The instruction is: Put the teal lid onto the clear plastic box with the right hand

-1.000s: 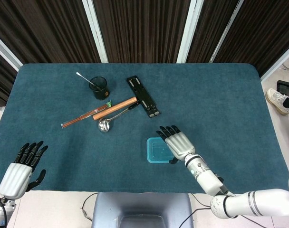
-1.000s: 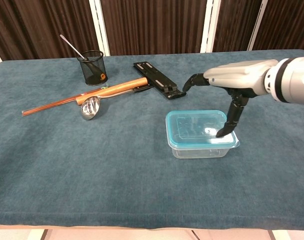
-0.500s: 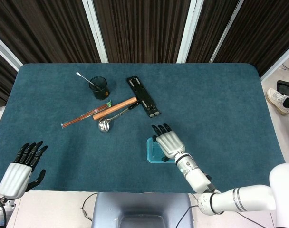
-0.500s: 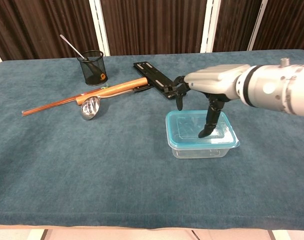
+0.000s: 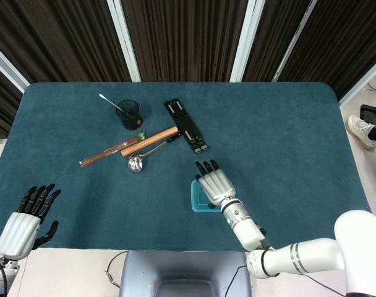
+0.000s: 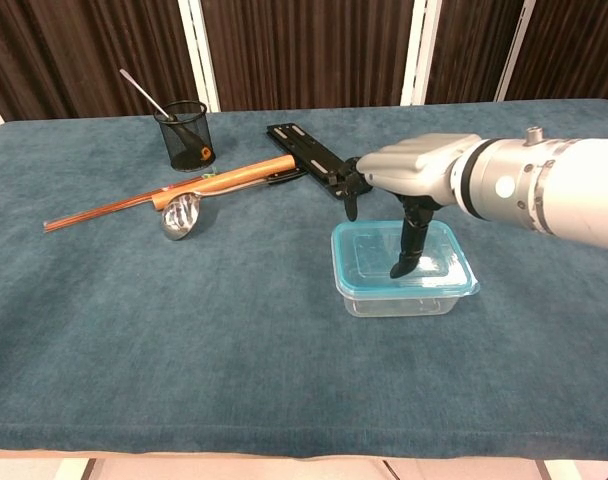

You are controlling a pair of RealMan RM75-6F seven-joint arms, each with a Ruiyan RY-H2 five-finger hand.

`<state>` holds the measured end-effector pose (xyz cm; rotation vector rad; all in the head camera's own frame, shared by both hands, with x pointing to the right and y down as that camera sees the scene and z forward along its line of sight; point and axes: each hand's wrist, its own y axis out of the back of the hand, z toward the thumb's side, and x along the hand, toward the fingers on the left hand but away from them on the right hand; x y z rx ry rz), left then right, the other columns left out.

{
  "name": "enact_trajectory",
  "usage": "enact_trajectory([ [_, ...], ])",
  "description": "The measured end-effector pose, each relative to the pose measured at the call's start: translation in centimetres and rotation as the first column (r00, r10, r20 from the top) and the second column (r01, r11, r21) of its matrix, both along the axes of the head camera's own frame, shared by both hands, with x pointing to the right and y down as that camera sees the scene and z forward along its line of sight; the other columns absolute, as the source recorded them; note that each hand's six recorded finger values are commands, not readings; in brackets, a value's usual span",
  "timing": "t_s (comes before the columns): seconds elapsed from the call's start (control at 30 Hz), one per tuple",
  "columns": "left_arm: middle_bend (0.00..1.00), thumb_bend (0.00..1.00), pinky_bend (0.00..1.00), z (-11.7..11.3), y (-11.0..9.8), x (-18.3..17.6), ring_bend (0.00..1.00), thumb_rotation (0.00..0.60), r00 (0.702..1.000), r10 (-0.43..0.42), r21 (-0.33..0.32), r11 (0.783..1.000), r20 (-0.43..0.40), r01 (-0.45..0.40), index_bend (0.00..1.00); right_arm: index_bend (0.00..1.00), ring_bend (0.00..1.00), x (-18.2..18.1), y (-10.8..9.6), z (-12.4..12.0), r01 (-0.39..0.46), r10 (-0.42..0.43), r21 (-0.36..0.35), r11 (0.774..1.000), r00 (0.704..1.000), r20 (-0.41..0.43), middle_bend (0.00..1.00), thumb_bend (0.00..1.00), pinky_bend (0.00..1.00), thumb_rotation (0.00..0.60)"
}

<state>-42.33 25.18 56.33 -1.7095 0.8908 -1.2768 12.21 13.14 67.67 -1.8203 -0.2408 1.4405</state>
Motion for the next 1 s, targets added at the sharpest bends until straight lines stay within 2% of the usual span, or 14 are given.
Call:
enact_trajectory([
  [1.0,0.0,0.44,0.06,-0.02,-0.02,0.04,0.0,0.6,1.0,0.001,0.001,1.0,-0.005,-0.001,0.0,0.47,0.05,0.31,0.4,0.67,0.01,-0.01,-0.01,1.0,1.0,-0.014,0.08,0.19,0.08,0.6],
])
